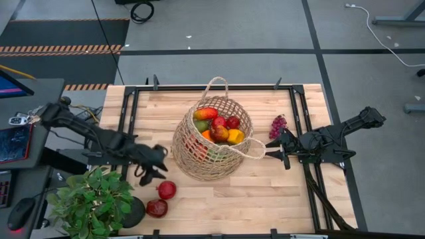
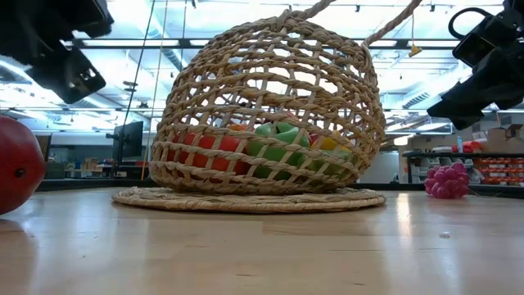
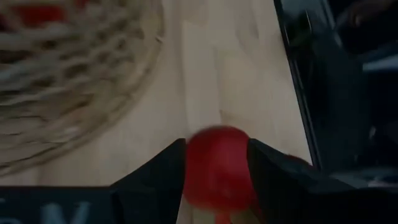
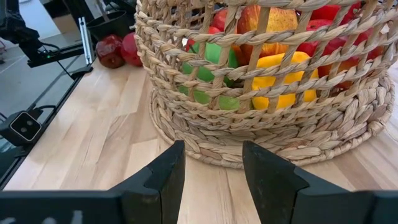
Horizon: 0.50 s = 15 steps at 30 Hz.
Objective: Build produce basket
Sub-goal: Put the pomegranate into the basket
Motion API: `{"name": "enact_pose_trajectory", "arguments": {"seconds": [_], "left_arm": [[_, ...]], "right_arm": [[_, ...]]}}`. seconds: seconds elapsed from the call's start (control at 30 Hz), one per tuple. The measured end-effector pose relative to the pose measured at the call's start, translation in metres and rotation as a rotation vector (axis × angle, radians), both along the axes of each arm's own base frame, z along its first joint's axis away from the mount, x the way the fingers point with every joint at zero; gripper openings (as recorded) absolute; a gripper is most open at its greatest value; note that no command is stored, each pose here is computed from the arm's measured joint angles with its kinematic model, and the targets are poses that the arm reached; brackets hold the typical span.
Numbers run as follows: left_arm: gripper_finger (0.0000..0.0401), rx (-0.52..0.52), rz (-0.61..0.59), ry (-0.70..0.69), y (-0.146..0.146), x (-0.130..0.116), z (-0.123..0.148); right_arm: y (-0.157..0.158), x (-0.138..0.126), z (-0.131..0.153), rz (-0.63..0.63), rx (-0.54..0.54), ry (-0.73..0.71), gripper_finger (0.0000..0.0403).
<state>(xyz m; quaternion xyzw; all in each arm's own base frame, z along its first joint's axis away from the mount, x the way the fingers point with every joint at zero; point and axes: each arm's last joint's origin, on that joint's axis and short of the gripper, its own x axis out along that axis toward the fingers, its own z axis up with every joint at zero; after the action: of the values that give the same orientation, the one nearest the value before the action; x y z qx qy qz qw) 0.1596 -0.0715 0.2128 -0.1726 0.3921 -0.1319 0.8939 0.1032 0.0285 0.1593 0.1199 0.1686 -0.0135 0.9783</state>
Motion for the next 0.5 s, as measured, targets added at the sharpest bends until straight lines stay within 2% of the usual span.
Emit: {"name": "enact_pose_trajectory", "arguments": {"seconds": [0.2, 0.37, 0.43, 0.5], "left_arm": [[0.0176, 0.091, -0.068, 0.021, -0.031, 0.010, 0.012], [0.0176, 0.231, -0.141, -0.039, -0.057, 0.013, 0.027], [0.0178, 0.246, -0.174, -0.031, -0.067, 0.013, 0.023], [0.0184, 0.236, -0.146, 0.002, -0.074, 0.014, 0.017]], "right_arm": [[0.000, 0.000, 0.000, 0.000, 0.001, -0.002, 0.0166], [0.000, 0.000, 0.001, 0.000, 0.004, -0.009, 0.0166], [0.000, 0.000, 0.001, 0.000, 0.004, -0.011, 0.0166], [0.000, 0.000, 0.001, 0.000, 0.005, -0.015, 0.0166]]}}
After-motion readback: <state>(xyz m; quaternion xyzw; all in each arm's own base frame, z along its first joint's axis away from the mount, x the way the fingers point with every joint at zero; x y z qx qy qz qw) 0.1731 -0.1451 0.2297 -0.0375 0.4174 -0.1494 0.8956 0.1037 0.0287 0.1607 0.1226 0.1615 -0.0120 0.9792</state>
